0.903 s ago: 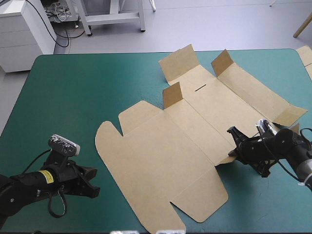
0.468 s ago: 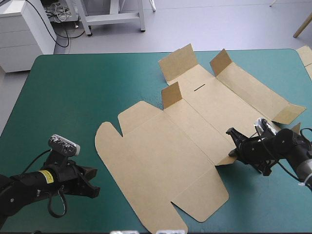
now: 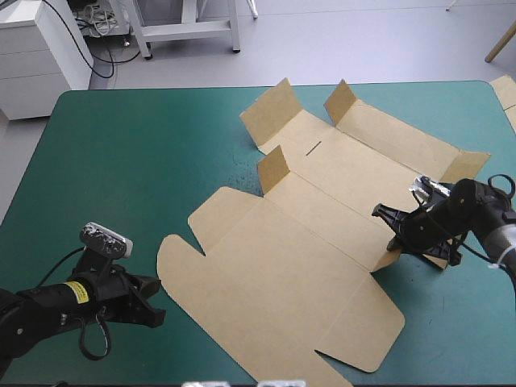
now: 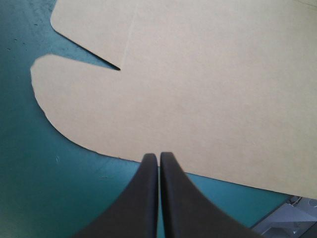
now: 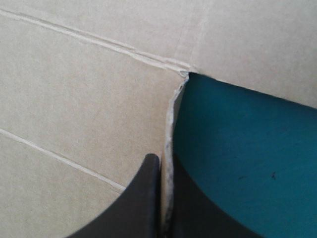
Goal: Fold the box
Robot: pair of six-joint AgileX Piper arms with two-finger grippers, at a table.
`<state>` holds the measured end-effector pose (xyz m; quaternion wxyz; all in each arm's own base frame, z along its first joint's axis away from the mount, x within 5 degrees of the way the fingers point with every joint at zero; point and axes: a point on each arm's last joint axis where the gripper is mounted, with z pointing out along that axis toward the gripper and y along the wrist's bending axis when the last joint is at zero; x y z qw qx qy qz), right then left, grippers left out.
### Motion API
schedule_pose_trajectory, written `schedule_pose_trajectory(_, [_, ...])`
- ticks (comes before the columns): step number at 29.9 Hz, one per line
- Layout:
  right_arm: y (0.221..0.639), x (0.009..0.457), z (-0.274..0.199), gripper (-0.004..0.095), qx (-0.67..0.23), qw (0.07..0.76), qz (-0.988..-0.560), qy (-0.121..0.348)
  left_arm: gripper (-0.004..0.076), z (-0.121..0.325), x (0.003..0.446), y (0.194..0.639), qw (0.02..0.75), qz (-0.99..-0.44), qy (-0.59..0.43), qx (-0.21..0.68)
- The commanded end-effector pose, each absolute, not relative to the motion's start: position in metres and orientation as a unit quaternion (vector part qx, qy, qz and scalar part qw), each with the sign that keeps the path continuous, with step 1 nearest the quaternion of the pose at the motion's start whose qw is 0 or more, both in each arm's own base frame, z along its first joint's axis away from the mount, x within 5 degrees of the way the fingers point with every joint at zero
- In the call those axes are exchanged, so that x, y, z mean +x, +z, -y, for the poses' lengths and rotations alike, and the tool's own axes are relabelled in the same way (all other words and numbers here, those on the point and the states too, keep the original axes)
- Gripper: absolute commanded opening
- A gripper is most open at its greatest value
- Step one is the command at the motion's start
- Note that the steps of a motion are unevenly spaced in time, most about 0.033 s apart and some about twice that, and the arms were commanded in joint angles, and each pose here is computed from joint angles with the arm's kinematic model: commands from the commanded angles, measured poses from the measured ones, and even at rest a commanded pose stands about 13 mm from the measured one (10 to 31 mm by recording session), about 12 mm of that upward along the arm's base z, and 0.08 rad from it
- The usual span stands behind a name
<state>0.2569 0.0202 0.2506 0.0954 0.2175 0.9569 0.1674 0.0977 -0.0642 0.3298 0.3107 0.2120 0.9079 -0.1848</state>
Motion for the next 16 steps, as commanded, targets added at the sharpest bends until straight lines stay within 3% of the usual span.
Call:
schedule_pose_trajectory(1, [0.277, 0.268, -0.02, -0.0016, 0.162, 0.131, -0.964, 0.164, -0.0008, 0.068, 0.1, 0.343, 0.342, -0.893, -0.206, 0.207])
schedule_pose_trajectory(16, [0.293, 0.323, -0.02, -0.0016, 0.05, 0.138, -0.984, 0.106, -0.0008, 0.07, 0.099, 0.344, 0.342, -0.891, -0.221, 0.203])
